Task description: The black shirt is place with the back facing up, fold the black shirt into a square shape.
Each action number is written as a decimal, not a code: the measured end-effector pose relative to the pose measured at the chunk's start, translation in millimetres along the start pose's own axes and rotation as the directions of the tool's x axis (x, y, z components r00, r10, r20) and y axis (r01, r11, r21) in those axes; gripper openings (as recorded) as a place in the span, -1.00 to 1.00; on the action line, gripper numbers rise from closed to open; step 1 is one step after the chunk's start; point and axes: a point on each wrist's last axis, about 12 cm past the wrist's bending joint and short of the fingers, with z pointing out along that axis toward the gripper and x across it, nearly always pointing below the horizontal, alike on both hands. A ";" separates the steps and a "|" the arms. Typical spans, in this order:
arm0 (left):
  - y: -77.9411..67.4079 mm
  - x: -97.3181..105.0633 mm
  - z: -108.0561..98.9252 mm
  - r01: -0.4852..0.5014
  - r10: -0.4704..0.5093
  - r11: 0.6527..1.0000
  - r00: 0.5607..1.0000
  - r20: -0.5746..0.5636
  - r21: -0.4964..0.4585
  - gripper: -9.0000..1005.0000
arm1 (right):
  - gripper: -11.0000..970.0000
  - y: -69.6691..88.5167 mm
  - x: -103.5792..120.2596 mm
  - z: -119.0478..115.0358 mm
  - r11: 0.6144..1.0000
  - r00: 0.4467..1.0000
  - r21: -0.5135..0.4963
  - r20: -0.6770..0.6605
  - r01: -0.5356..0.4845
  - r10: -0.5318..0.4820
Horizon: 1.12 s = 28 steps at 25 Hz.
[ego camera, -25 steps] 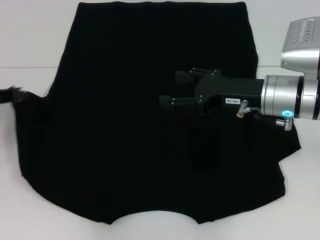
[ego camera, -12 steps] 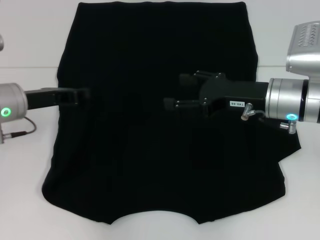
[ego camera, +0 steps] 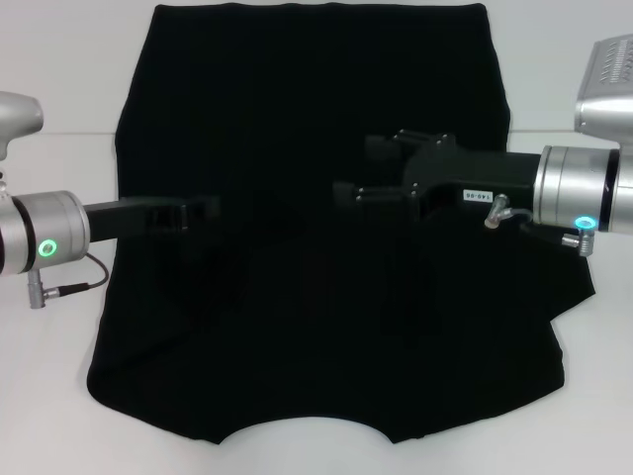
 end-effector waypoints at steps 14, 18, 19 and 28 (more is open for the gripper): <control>-49.3 10.2 2.0 -0.403 0.291 0.848 0.897 0.332 0.343 -0.08 | 0.91 -50.8 15.4 -53.3 0.821 0.861 0.337 -0.055 -0.461 0.506; -60.9 23.9 12.2 -0.546 0.436 0.764 0.830 0.348 0.345 0.21 | 0.91 -54.3 21.4 -67.6 0.740 0.776 0.417 -0.119 -0.527 0.619; -63.1 26.8 13.8 -0.569 0.462 0.744 0.817 0.344 0.351 0.29 | 0.91 -55.3 22.1 -71.4 0.724 0.758 0.440 -0.136 -0.531 0.638; -69.1 35.4 12.4 -0.640 0.540 0.664 0.768 0.345 0.387 0.89 | 0.91 -66.1 28.2 -105.8 0.584 0.643 0.601 -0.146 -0.546 0.751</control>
